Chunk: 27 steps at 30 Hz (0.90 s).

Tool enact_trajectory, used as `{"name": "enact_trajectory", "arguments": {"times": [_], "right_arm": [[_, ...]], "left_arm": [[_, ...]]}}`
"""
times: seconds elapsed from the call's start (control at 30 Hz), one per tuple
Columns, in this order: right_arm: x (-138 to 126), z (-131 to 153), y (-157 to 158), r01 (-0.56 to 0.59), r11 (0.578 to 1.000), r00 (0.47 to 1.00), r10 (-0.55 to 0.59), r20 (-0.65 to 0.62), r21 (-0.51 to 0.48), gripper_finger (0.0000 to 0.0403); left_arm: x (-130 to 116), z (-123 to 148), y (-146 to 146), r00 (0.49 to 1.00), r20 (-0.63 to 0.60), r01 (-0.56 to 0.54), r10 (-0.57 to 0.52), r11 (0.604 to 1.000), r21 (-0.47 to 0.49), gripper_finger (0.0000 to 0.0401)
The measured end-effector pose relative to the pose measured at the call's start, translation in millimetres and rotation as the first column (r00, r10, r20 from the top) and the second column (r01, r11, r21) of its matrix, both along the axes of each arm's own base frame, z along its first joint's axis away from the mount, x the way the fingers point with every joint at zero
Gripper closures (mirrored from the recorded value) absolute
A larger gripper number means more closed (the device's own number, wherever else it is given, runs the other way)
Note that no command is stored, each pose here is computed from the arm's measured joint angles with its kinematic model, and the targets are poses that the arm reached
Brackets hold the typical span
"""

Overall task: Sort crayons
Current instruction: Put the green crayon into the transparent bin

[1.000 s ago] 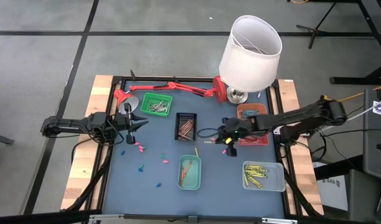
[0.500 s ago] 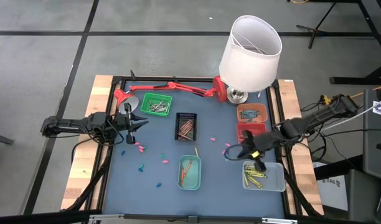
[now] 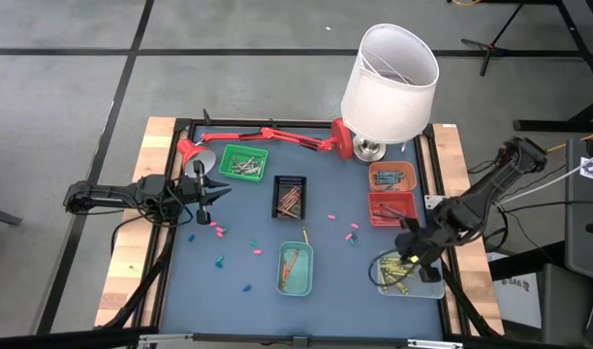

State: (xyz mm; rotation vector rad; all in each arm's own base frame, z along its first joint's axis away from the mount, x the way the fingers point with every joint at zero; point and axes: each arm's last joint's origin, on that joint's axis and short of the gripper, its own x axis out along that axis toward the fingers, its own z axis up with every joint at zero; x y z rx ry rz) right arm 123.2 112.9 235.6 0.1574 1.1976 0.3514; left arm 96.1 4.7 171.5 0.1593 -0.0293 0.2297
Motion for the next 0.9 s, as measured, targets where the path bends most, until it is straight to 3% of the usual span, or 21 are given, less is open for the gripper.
{"name": "enact_trajectory", "arguments": {"times": [0.23, 0.63, 0.9], "right_arm": [[-14, -5, -1, 0.005, 0.998, 0.993, -0.013, -0.115, -0.070, 0.0386], [-16, -6, -2, 0.001, 0.997, 0.992, -0.012, -0.128, -0.083, 0.0384], [-16, -6, -2, -0.002, 0.996, 0.992, -0.009, -0.126, -0.086, 0.0312]], "left_arm": [[0, 0, 0, 1.000, 0.000, 0.000, 0.000, 1.000, 0.000, 0.0348], [0, 0, 0, 1.000, 0.000, 0.000, 0.000, 1.000, 0.000, 0.0348], [0, 0, 0, 1.000, 0.000, 0.000, 0.000, 1.000, 0.000, 0.0348]]}}
